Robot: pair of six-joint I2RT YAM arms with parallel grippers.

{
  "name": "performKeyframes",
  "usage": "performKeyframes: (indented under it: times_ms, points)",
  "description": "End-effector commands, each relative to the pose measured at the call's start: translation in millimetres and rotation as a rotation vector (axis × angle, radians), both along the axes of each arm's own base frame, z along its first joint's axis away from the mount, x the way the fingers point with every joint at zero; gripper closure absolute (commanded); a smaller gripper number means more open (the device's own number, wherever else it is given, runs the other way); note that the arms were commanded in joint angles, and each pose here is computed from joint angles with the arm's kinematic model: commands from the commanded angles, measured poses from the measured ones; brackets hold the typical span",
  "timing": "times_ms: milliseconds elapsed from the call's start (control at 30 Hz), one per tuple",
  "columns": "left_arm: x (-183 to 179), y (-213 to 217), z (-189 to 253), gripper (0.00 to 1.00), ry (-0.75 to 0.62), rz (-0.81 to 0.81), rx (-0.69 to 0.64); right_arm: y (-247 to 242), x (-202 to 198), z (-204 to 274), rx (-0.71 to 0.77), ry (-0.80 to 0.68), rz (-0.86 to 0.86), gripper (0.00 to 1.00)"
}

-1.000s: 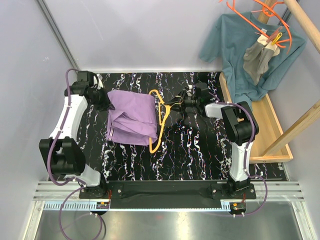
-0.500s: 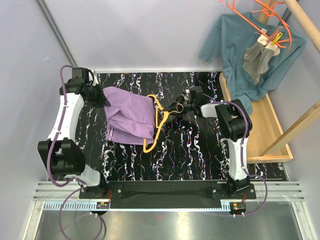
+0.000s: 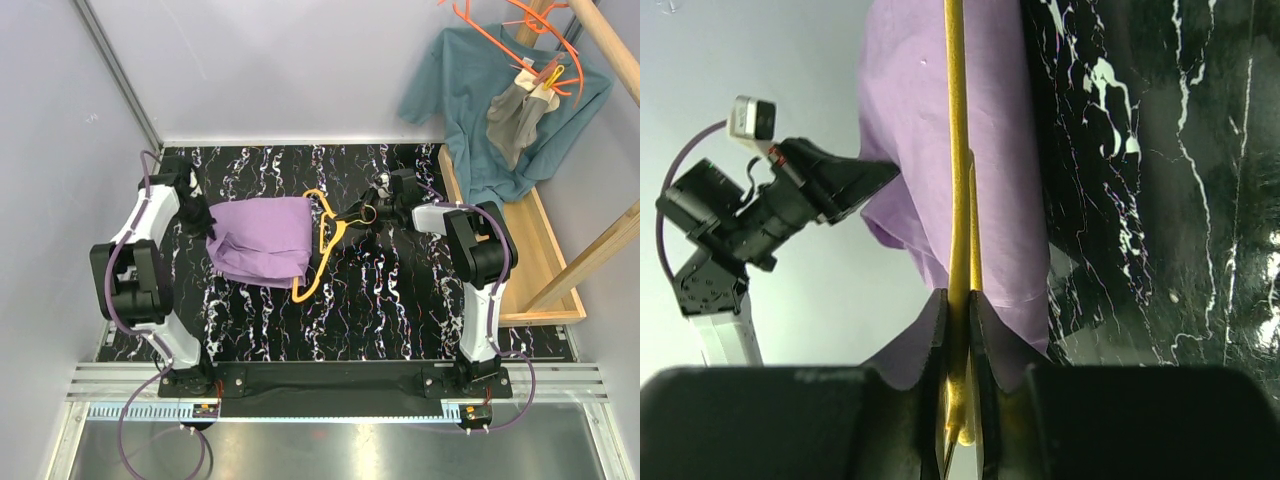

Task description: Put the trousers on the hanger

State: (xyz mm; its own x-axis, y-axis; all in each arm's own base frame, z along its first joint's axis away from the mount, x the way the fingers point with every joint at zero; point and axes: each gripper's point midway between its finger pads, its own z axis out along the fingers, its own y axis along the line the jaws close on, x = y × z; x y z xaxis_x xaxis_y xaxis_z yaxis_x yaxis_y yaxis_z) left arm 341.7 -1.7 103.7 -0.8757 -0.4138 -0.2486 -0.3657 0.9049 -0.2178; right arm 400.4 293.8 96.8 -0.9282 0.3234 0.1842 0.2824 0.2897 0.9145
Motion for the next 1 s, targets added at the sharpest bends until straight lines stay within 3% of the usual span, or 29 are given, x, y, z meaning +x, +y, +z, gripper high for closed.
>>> performKeyframes:
  times_ms: [0,133,167,233,300,433,500,533,600,633,733,867,967]
  points:
    - [7,27,-17,1.0,0.012,0.021,0.124,-9,3,24,0.009,-0.069,-0.009,1.0]
    - [14,26,-35,1.0,0.056,0.014,0.112,-9,-1,16,0.003,-0.059,-0.001,1.0]
    - [17,25,-34,0.96,0.049,0.014,0.11,-9,0,16,0.004,-0.06,0.001,1.0]
    - [16,28,-34,0.66,0.061,0.024,0.124,-9,0,16,0.007,-0.059,0.009,1.0]
    - [16,27,-18,0.5,0.016,0.04,0.124,-8,0,16,0.01,-0.056,0.015,1.0]
    - [17,34,30,0.32,-0.121,0.111,0.16,-7,1,18,0.002,-0.066,0.032,1.0]
    - [22,19,49,0.34,-0.199,0.123,0.08,-7,0,18,0.005,-0.062,0.042,1.0]
    - [27,0,62,0.45,-0.261,0.087,0.002,-7,0,19,0.006,-0.061,0.044,1.0]
    - [28,-20,63,0.56,-0.259,0.07,-0.082,-7,-1,19,0.004,-0.055,0.052,1.0]
    - [26,-39,56,0.72,-0.233,0.041,-0.177,-6,0,21,0.004,-0.065,0.057,1.0]
    - [15,-66,23,0.93,-0.136,0.021,-0.343,-6,0,24,0.007,-0.065,0.063,1.0]
    - [-4,-90,-12,0.95,-0.053,0.014,-0.502,-5,1,25,0.011,-0.07,0.069,1.0]
    - [-29,-88,-36,1.0,0.02,0.037,-0.485,-5,1,24,0.017,-0.069,0.071,1.0]
